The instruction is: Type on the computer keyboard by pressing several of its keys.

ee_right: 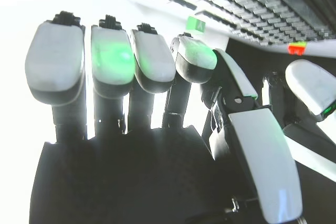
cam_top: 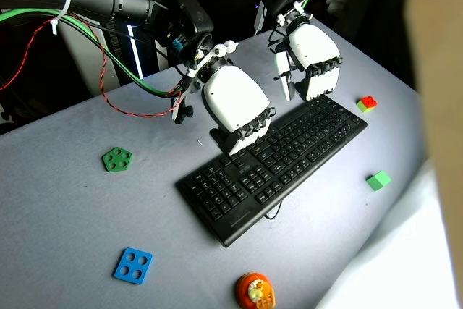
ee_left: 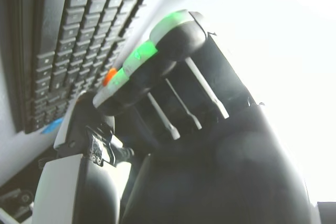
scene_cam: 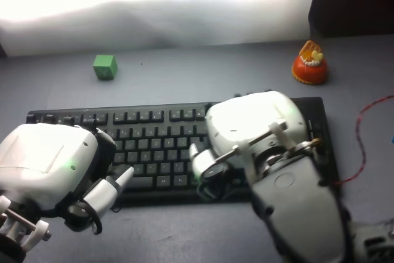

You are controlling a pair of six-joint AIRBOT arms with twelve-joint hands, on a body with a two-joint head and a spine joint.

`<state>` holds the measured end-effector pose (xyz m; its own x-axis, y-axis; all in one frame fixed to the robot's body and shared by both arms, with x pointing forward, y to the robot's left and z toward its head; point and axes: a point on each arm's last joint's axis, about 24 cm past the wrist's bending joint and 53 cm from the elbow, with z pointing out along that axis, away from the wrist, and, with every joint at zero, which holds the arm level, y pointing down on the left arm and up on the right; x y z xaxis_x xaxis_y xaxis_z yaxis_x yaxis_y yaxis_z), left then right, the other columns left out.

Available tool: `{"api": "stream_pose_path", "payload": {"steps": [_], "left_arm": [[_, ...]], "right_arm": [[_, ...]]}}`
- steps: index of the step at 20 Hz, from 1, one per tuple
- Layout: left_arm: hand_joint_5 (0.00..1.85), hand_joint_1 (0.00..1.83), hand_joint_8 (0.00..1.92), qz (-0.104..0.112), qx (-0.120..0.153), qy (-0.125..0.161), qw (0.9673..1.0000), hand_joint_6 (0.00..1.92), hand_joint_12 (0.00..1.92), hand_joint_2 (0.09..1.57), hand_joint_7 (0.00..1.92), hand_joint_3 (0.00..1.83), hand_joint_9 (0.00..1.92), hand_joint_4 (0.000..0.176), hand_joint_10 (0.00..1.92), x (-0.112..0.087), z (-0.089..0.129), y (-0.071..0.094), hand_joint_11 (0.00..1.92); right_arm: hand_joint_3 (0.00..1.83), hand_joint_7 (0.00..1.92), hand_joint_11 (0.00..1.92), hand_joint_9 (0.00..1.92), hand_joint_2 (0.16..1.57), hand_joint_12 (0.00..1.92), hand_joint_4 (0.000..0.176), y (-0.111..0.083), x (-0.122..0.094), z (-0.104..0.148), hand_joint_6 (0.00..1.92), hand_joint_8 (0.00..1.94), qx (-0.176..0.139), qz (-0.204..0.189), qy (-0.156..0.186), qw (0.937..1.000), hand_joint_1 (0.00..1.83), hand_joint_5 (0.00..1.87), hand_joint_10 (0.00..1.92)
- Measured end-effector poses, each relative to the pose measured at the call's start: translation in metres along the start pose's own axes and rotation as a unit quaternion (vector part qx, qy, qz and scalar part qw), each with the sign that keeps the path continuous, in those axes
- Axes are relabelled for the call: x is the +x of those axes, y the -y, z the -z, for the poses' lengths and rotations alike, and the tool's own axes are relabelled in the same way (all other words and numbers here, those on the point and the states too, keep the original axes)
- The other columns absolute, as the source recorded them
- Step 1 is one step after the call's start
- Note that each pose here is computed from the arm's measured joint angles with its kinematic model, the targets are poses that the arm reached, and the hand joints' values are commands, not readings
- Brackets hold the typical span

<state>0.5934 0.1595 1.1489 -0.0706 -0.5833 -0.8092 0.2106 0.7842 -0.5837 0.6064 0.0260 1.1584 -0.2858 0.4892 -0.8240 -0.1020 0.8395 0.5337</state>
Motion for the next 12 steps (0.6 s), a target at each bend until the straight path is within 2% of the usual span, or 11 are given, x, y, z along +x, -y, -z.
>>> {"api": "stream_pose_path", "payload": {"steps": [2,3,6,7,9,10,12], "left_arm": [[0.34,0.24,0.0,0.0,-0.006,0.0,1.0,0.03,1.12,1.33,0.38,0.01,0.39,0.002,0.08,0.001,-0.001,-0.004,0.0],[0.37,0.33,0.0,0.001,-0.01,0.0,1.0,0.03,1.15,1.31,0.4,0.0,0.41,0.001,0.06,0.002,-0.001,-0.006,0.0],[0.42,0.28,0.0,-0.001,-0.008,0.0,1.0,0.04,1.16,1.32,0.4,0.0,0.39,0.0,0.05,0.002,-0.001,-0.009,0.0],[0.4,0.24,0.0,-0.003,-0.009,-0.003,0.9999,0.03,1.15,1.34,0.4,0.01,0.39,0.0,0.04,0.003,0.001,-0.011,0.0],[0.39,0.28,0.01,-0.006,-0.016,-0.01,0.9998,0.02,1.12,1.32,0.39,0.0,0.42,0.0,0.04,0.008,0.004,-0.017,0.0],[0.37,0.26,0.01,-0.009,-0.017,-0.011,0.9998,0.01,1.1,1.32,0.39,0.0,0.42,0.01,0.04,0.009,0.004,-0.019,0.0],[0.4,0.25,0.01,-0.001,-0.022,-0.009,0.9997,0.02,1.09,1.32,0.4,0.0,0.42,0.017,0.03,0.017,0.006,-0.024,0.0]], "right_arm": [[0.01,0.42,0.0,0.35,1.21,1.07,0.0,-0.005,0.006,-0.001,0.12,0.0,-0.001,-0.004,-0.004,1.0,0.06,0.4,0.13],[0.0,0.42,0.0,0.36,1.21,1.05,0.0,-0.007,0.008,0.0,0.07,0.0,-0.002,-0.009,-0.006,0.9999,0.08,0.42,0.08],[0.0,0.41,0.0,0.35,1.21,1.0,0.0,-0.013,0.005,0.0,0.05,0.0,-0.007,-0.015,0.001,0.9999,0.1,0.42,0.06],[0.0,0.41,0.0,0.35,1.21,0.98,0.0,-0.014,0.007,0.0,0.05,0.0,-0.007,-0.018,-0.001,0.9998,0.1,0.42,0.05],[0.0,0.41,0.0,0.35,1.21,0.98,0.0,-0.01,0.014,-0.004,0.04,0.0,0.004,-0.024,-0.012,0.9996,0.08,0.41,0.04],[0.0,0.41,0.0,0.35,1.21,0.94,0.0,-0.009,0.017,-0.006,0.03,0.0,0.01,-0.028,-0.018,0.9994,0.06,0.41,0.04],[0.0,0.41,0.0,0.37,1.2,0.94,0.0,-0.005,0.022,-0.015,0.04,0.0,0.023,-0.036,-0.022,0.9988,0.04,0.44,0.04]]}}
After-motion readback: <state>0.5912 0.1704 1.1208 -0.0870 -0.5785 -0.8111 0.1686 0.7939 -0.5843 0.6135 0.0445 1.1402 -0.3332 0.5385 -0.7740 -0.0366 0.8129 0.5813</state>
